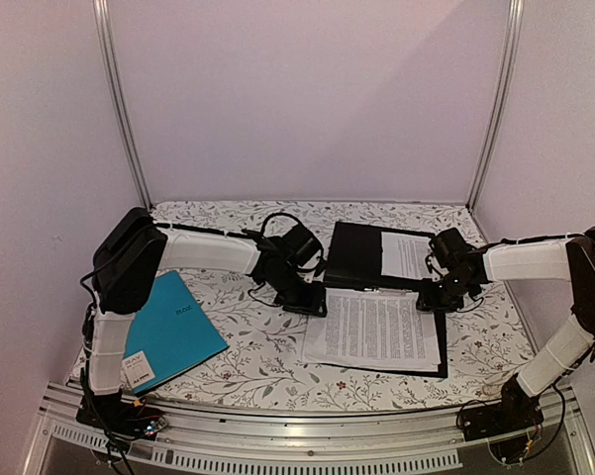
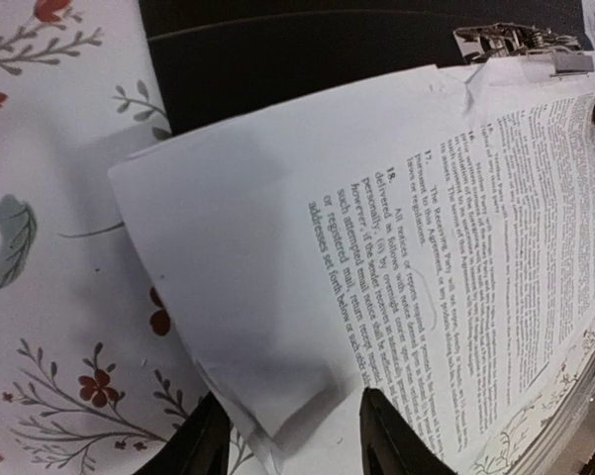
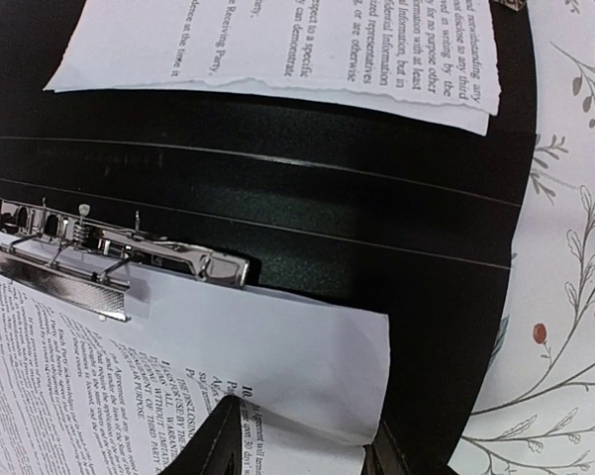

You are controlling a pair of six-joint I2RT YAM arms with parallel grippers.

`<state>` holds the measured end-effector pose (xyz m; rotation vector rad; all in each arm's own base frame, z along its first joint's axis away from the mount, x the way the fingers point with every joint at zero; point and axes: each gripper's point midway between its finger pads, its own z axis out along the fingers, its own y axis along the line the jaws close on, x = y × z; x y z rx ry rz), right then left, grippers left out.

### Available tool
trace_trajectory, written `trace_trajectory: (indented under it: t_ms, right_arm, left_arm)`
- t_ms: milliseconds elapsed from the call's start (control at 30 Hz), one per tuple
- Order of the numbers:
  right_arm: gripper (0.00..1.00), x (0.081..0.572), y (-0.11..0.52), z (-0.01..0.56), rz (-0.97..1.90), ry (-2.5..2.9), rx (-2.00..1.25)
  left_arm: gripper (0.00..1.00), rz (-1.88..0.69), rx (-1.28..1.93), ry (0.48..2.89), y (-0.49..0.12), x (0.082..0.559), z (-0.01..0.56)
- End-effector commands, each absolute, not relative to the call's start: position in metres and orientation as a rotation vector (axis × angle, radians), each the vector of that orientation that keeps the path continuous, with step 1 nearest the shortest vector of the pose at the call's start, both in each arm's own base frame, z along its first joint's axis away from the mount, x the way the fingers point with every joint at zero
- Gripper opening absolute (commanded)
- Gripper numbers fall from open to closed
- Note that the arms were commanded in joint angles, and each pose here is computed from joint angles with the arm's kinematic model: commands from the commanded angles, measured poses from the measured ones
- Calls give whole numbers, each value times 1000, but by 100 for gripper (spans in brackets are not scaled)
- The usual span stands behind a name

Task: Put the files into the folder
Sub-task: Insert the file into the spring clip on the folder.

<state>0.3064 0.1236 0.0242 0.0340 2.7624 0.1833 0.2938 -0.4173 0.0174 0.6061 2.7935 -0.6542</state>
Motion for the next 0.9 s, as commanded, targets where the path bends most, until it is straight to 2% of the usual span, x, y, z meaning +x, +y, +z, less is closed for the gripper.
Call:
trace_trajectory:
  t_ms: [0,233,400,533,867]
  right_arm:
    - [41,310,121,28,168,2763,46]
    - [46,308,117,36,146,2750,52]
    - [55,306,116,42,144,2741,56]
    - [61,303,115,47,151,2741,59]
    - [64,299,115,43,151,2759,67]
  left_arm:
    - [45,-579,630,2840,-410,286,-5]
    - [52,-573,618,2816,-409,290,7]
    - [58,-553,600,2798,-402,294,16]
    - [67,-577,597,2796,-398,287,26]
    - [67,-704,617,2839,-408,254,25]
